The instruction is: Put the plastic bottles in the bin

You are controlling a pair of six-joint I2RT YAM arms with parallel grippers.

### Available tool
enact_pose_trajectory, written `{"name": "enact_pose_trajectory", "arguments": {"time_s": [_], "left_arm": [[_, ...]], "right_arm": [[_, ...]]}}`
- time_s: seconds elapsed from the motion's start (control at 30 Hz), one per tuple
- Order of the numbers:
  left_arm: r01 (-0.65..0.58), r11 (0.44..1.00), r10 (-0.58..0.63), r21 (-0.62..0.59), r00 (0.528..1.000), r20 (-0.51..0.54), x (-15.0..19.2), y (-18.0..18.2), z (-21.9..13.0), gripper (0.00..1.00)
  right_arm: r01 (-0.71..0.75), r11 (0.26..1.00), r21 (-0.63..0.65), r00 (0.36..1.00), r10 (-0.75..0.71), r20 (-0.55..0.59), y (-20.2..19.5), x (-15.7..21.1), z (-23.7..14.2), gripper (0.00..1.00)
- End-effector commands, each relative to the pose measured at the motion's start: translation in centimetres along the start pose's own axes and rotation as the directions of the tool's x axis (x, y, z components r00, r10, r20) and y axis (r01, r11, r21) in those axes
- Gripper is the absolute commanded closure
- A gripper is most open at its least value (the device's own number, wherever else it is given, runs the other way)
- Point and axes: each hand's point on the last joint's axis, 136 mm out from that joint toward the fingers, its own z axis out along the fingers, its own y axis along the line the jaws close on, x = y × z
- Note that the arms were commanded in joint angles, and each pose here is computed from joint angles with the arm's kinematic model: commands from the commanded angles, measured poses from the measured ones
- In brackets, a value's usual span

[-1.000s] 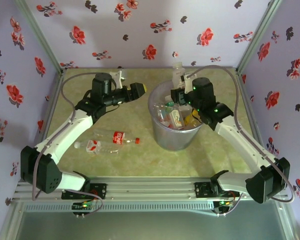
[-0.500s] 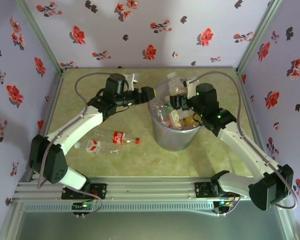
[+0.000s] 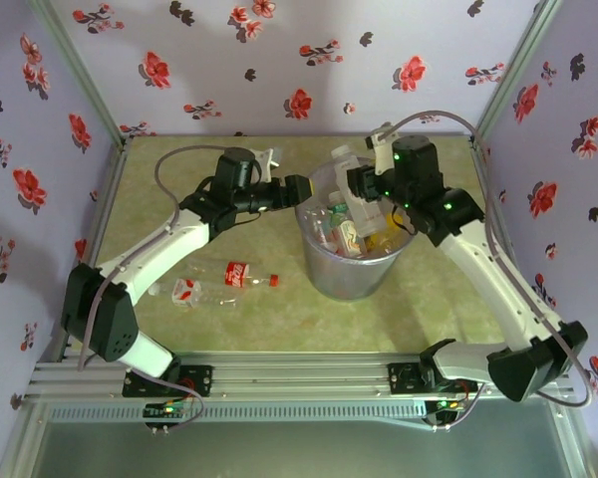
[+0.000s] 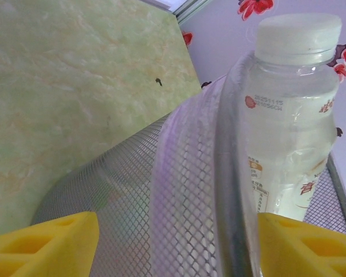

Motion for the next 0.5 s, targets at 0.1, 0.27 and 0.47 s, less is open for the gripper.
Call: {"name": "enact_pose_trajectory", "arguments": {"time_s": [0.1, 0.27, 0.47], "left_arm": [[-0.018, 1.000, 0.018, 0.004, 1.000, 0.005, -0.5, -0.5, 0.4, 0.30], [-0.019, 1.000, 0.019, 0.006, 1.000, -0.001, -0.3, -0.6, 0.6, 0.30], [-0.020, 1.000, 0.020, 0.005, 1.000, 0.000, -0.1, -0.7, 0.7, 0.30]], "right_arm": [[-0.062, 0.998, 0.016, 0.981, 0.064, -0.186, 0.0, 6.6, 1.0, 0.60], [-0.108, 0.994, 0.013, 0.970, 0.108, -0.219, 0.1, 9.9, 1.8, 0.60], [-0.130, 0.991, -0.015, 0.963, 0.122, -0.241, 0.5, 11.9, 2.4, 0.60]]}}
